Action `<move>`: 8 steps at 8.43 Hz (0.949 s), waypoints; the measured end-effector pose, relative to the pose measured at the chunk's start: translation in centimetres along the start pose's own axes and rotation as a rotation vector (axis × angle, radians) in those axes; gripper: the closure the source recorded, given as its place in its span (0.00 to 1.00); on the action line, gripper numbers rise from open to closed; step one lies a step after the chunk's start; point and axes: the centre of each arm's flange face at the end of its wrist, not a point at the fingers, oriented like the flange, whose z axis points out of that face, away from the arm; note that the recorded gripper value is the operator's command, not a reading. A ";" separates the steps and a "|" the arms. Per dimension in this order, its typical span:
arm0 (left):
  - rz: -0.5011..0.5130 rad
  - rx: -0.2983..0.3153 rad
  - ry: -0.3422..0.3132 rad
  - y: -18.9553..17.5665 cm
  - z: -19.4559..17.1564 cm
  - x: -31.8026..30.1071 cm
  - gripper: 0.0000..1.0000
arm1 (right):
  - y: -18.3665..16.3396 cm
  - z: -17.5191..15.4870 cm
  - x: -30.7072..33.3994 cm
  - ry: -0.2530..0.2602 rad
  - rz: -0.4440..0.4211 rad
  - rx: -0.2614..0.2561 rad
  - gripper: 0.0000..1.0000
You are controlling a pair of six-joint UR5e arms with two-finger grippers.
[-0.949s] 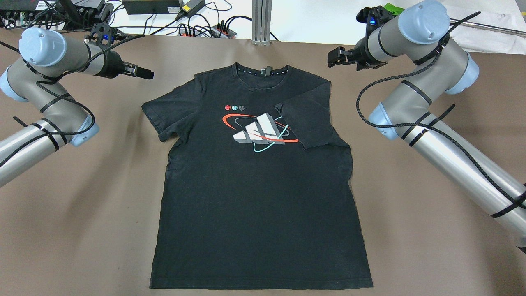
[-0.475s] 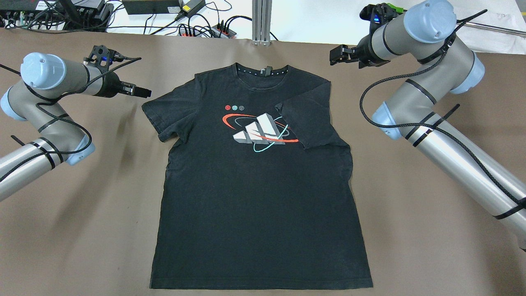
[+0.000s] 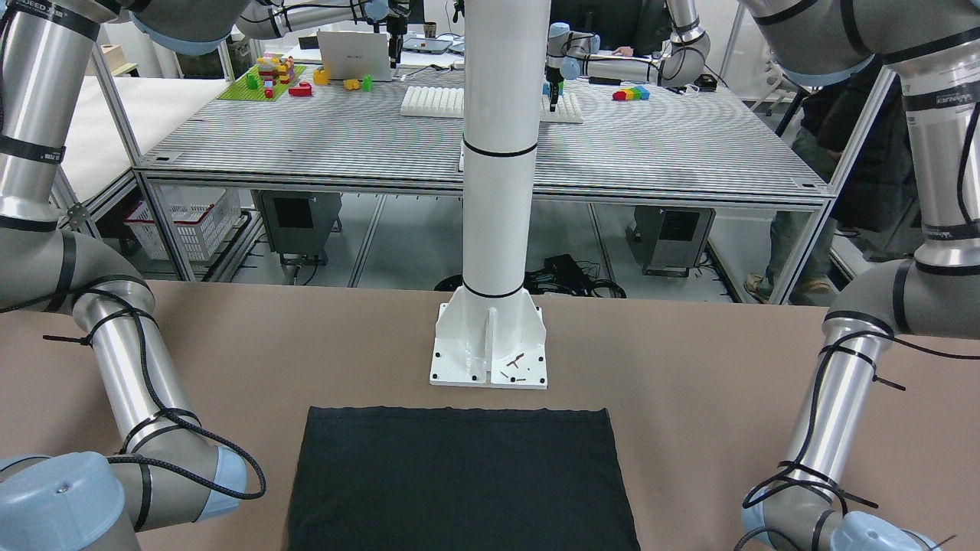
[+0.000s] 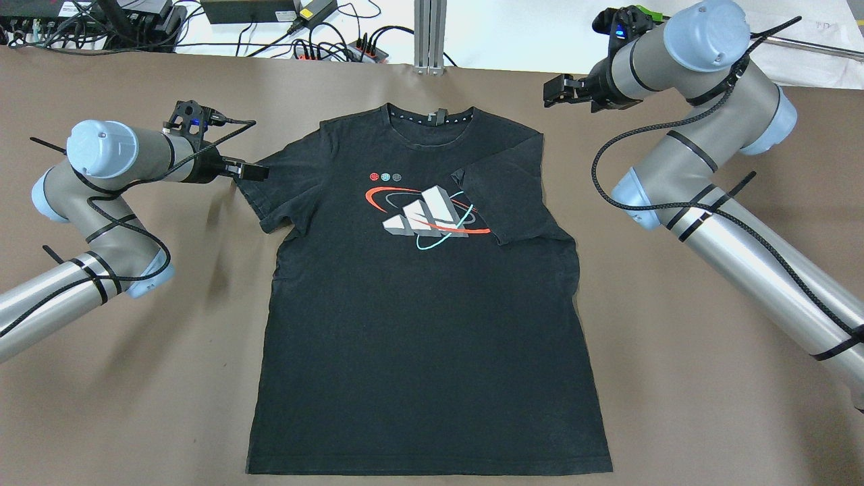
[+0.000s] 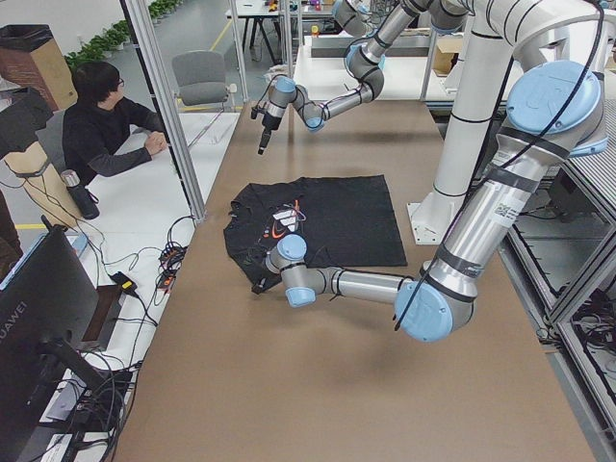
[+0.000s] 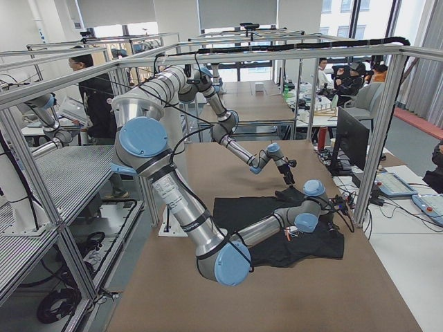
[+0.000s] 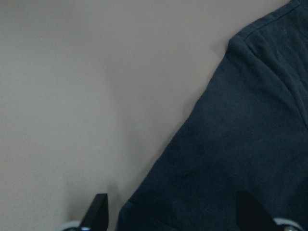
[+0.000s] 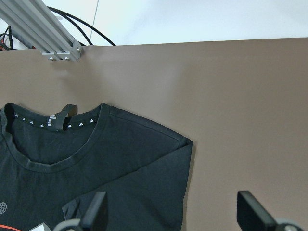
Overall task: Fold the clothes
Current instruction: 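Release the sleeve and raise the right gripper while the left gripper grasps the other sleeve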
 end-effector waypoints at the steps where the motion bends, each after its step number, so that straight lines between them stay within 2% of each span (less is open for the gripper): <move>1: 0.002 0.001 0.000 0.1 0.0 0.1 0.06 | 0.0 0.0 0.0 0.001 0.000 0.000 0.06; 4: 0.004 -0.007 -0.012 1.1 0.0 -0.9 0.07 | 0.0 0.2 -0.1 0.003 0.000 0.002 0.06; 6: 0.002 -0.010 -0.017 1.4 -0.1 -1.3 0.29 | 0.0 0.3 0.2 0.012 0.002 0.006 0.06; 8: 0.002 -0.009 -0.016 1.3 -0.1 -1.1 0.30 | 0.0 0.4 0.2 0.014 0.002 0.008 0.06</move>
